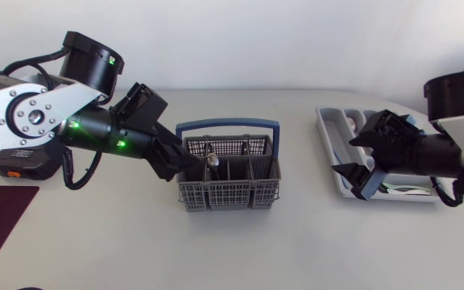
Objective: Unload the cutlery basket into the drawer organizer.
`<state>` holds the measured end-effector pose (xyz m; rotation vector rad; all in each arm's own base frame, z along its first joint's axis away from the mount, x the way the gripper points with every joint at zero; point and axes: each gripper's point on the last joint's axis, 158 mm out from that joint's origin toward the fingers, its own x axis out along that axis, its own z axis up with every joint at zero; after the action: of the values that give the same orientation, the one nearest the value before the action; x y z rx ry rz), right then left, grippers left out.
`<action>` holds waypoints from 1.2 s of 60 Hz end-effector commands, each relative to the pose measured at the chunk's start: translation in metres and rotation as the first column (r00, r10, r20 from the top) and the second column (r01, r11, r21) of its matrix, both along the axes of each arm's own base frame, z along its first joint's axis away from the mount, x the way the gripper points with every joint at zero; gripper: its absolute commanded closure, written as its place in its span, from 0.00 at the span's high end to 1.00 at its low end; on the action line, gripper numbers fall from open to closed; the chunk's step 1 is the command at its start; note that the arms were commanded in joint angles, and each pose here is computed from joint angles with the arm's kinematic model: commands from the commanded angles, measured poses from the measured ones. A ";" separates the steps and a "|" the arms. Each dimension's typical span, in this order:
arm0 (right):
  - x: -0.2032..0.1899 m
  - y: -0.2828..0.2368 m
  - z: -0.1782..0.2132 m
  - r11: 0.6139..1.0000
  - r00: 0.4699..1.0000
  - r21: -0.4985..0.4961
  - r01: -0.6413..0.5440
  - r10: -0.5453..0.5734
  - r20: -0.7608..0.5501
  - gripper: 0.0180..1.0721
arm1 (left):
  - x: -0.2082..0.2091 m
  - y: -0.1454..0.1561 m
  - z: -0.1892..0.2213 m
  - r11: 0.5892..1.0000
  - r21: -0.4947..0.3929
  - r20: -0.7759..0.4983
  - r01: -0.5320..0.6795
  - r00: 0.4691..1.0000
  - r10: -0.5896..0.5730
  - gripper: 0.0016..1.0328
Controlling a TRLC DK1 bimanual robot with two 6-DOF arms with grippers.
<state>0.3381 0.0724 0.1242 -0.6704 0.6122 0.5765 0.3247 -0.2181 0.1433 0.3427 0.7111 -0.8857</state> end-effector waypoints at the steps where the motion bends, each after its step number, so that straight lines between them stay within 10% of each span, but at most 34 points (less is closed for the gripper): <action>1: 0.000 0.022 0.015 0.995 0.999 0.095 0.040 -0.037 -0.033 0.83 | -0.002 0.007 -0.012 1.000 0.020 -0.010 -0.003 1.000 0.003 0.82; 40: -0.009 0.194 0.013 0.938 0.963 0.346 -0.025 0.115 -0.242 0.82 | -0.010 0.034 -0.039 0.999 0.035 -0.001 0.038 0.999 -0.038 0.82; 72: 0.010 0.233 -0.013 0.912 0.946 0.410 0.007 0.126 -0.297 0.78 | -0.011 0.027 -0.071 0.993 0.050 0.011 0.105 0.994 -0.106 0.82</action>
<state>0.3423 0.2971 0.1108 -0.2368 0.7410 0.8592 0.3231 -0.1906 0.0892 0.4225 0.6827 -0.9388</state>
